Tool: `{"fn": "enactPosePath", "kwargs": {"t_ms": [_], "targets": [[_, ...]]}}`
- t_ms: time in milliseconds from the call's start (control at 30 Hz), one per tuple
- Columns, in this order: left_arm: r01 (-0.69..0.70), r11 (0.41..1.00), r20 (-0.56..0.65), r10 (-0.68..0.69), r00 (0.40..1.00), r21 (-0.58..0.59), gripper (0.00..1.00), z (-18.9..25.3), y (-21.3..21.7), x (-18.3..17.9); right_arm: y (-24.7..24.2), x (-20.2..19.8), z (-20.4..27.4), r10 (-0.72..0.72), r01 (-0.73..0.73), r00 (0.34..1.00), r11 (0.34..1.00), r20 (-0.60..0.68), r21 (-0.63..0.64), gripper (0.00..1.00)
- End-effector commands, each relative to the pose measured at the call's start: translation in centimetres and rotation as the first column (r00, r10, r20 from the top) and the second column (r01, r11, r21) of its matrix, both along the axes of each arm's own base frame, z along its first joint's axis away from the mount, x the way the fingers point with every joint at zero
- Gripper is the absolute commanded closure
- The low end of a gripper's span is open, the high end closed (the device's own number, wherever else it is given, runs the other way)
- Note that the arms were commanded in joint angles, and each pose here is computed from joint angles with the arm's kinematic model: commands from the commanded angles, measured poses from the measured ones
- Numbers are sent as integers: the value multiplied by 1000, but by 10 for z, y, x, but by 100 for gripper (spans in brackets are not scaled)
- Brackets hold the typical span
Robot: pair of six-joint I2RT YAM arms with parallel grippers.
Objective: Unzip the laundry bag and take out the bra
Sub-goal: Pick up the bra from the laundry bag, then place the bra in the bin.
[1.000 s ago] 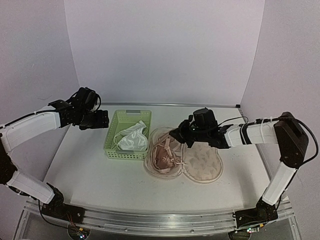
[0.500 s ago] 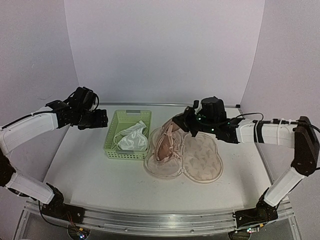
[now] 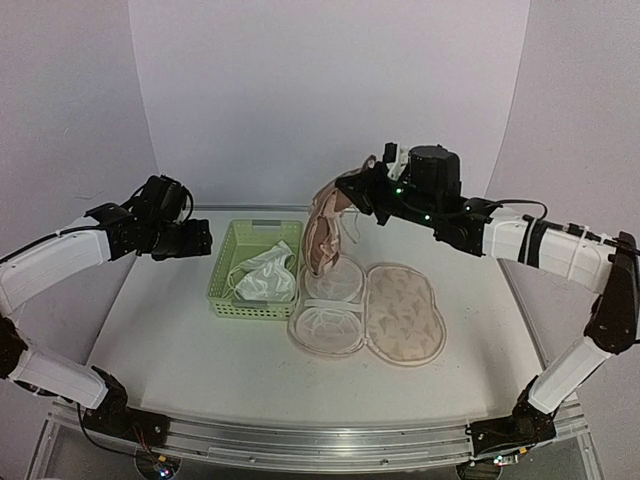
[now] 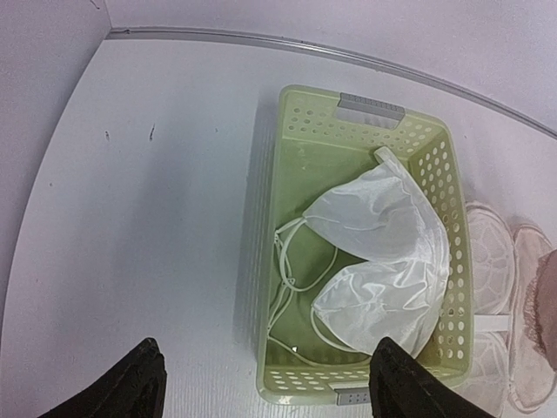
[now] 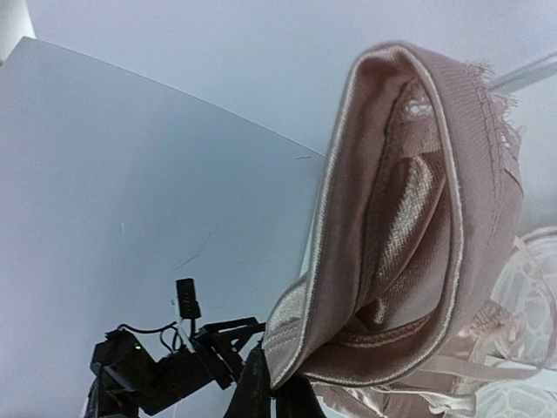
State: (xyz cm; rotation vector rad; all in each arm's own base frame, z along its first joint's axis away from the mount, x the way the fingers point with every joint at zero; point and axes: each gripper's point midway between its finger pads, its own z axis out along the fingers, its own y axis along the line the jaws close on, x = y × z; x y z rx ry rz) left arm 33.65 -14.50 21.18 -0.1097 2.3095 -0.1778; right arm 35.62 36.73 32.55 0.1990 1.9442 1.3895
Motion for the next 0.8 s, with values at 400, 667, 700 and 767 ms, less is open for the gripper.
{"fn": "enactPosePath", "kwargs": {"t_ms": [400, 667, 700, 767], "targets": [[12, 998, 133, -4, 991, -59, 19, 57, 10, -13, 88, 7, 79, 144, -163, 974, 982, 174, 99, 100], [40, 996, 192, -24, 981, -79, 18, 87, 15, -25, 126, 13, 48, 204, -216, 972, 972, 120, 95, 100], [42, 996, 197, -25, 980, -82, 18, 89, 15, -26, 130, 13, 44, 211, -221, 971, 971, 110, 95, 100], [45, 995, 210, -26, 977, -89, 18, 95, 17, -29, 136, 15, 35, 220, -228, 971, 969, 89, 97, 100]]}}
